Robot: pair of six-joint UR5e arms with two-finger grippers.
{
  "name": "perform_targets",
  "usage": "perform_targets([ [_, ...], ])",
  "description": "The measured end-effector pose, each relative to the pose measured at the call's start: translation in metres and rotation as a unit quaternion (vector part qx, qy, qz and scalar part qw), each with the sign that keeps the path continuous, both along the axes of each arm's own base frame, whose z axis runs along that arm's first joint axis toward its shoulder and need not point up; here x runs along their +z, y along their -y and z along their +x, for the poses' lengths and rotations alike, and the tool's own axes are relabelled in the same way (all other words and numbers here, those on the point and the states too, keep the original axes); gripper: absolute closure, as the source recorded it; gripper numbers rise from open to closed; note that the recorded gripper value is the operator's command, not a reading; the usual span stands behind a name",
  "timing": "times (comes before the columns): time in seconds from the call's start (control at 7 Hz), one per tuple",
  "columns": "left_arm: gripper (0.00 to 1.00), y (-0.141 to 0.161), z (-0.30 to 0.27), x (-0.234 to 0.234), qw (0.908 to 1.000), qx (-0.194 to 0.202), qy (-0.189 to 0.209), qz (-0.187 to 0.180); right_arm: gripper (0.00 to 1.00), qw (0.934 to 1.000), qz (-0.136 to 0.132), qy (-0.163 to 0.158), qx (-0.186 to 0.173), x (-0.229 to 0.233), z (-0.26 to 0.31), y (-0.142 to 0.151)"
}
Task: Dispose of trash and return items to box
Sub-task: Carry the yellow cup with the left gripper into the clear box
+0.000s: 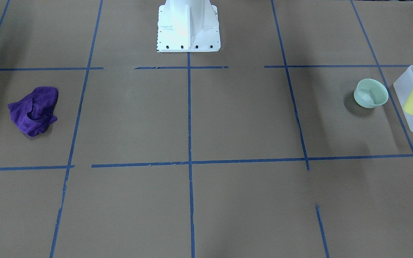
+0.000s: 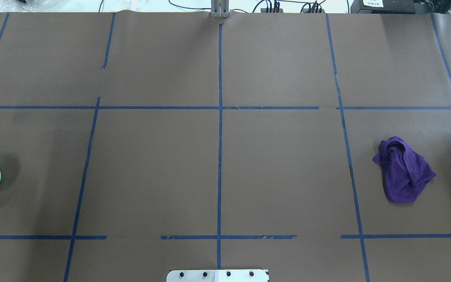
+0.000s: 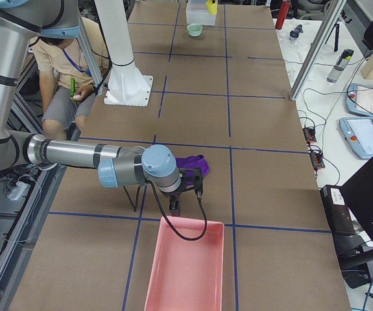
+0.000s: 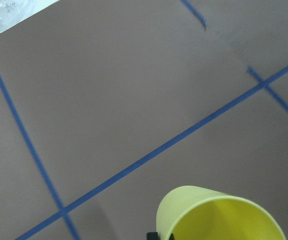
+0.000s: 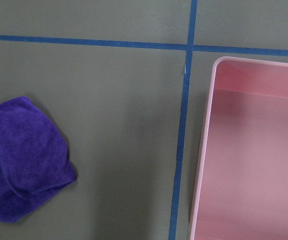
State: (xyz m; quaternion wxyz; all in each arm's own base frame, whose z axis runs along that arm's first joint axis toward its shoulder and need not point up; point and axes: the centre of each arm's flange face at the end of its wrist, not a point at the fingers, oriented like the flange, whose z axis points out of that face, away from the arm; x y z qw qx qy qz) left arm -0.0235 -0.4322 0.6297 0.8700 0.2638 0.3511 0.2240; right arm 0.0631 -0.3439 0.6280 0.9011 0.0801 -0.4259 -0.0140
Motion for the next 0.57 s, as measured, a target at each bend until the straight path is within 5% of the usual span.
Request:
perform_targets([
  [0.29,1.00,-0.048,-0.022,0.068,0.9978,0.005,-0.026,-0.061,0.00,0.9999,-0.008,0.009,-0.002,0.006,-0.002,-0.001],
  [0.57,1.00,-0.067,-0.058,0.098,0.9942,-0.041,-0.038,-0.092,0.00,0.9999,-0.012,0.011,-0.002,0.010,-0.002,-0.002],
])
